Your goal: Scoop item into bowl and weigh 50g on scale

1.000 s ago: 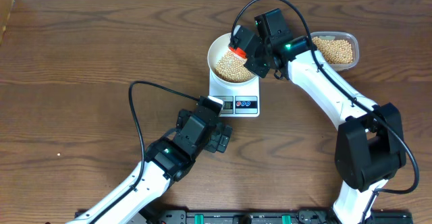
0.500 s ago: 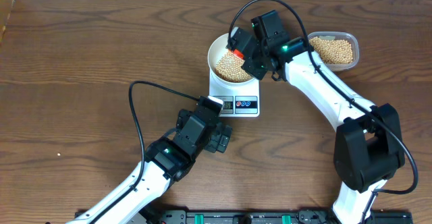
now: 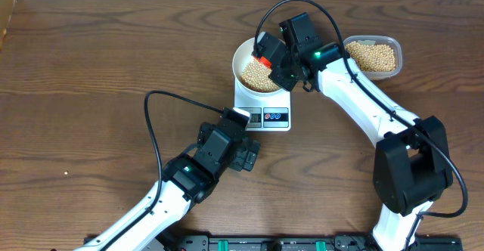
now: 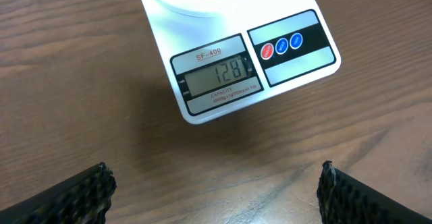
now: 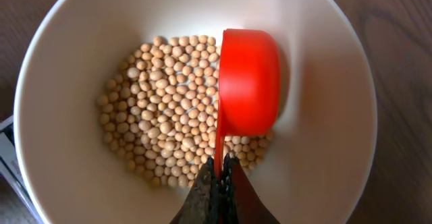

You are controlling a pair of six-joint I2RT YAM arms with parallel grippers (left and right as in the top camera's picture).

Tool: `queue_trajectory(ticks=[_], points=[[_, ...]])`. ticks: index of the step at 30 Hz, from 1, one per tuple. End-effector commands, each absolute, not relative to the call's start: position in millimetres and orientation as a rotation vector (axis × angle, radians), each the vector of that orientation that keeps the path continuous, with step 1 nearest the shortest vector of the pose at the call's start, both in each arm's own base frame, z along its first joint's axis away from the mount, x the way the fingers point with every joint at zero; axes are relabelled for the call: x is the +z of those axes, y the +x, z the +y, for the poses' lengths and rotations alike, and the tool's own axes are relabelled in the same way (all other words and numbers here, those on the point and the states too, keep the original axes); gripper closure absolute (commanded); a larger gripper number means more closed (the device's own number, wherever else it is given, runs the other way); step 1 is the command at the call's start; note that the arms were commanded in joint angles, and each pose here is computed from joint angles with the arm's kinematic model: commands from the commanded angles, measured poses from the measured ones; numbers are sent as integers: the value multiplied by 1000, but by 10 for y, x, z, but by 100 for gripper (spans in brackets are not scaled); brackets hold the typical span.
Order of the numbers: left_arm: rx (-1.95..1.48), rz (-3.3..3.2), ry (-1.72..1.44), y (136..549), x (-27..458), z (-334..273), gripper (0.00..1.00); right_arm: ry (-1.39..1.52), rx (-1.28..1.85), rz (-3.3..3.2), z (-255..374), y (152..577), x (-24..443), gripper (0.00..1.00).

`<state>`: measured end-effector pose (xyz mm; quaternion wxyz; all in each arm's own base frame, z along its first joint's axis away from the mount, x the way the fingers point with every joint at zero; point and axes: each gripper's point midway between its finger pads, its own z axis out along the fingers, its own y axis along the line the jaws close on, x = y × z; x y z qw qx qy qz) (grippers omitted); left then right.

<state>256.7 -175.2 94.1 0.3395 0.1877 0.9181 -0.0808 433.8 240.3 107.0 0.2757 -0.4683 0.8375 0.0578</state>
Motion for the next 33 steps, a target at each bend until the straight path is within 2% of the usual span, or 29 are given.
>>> queue_trajectory(ticks=[1,24,33], points=[[-206,2388,496,2552,932,-1744,2,-1264,208,2273,2484,4269,988,99],[-206,2388,497,2552,932,-1744,2,-1092,467,2323,2682,4215,1123,99],[-206,2388,497,2552,932,-1744,2,-961,479,2330,2562,4426,1334,99]])
